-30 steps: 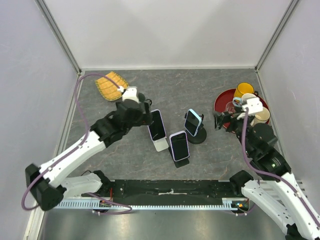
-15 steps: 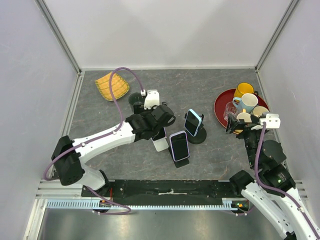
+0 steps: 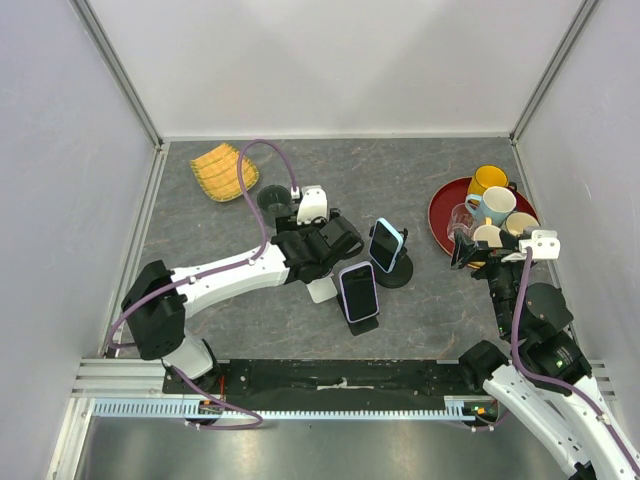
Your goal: Remove the phone from the phone stand
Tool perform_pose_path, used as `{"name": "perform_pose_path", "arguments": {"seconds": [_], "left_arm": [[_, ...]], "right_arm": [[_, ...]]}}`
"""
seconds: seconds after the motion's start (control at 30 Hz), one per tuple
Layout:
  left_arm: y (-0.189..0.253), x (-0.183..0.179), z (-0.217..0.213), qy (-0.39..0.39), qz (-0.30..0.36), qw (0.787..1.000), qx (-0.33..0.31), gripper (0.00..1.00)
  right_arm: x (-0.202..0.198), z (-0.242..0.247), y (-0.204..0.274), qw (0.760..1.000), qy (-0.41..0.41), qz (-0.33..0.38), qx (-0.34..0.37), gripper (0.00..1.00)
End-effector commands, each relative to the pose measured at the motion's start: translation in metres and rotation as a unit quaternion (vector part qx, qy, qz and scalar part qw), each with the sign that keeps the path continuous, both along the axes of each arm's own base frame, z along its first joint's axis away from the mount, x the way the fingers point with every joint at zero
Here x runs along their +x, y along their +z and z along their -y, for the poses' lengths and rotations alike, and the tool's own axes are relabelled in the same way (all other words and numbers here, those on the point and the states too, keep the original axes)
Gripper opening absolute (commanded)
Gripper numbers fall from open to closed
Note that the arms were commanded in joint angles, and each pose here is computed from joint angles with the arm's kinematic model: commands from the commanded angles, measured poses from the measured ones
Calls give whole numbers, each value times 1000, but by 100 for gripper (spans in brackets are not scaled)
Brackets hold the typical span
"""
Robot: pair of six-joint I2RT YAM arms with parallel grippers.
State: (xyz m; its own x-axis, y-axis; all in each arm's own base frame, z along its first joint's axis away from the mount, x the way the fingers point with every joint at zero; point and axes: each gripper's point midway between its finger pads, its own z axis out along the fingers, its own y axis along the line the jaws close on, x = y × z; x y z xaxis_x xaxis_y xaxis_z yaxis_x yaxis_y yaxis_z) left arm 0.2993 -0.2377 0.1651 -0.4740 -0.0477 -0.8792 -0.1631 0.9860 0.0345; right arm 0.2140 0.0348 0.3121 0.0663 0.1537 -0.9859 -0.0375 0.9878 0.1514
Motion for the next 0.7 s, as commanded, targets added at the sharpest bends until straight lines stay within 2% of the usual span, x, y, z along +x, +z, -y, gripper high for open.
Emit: {"name": "perform_pose_path", "arguments": {"seconds": [0.0, 0.37, 0.67], "left_arm": [[7, 8, -1, 44, 40, 998, -26, 97], [-20, 4, 1, 56, 20, 997, -38, 93], [-16, 2, 6, 45, 11, 998, -50, 87]], "right_arm": [[1, 0, 5, 1000, -4, 12, 5, 98], [1, -1, 5, 1000, -1, 13, 6, 98], [1, -2, 4, 1000, 2, 12, 7, 98]]}}
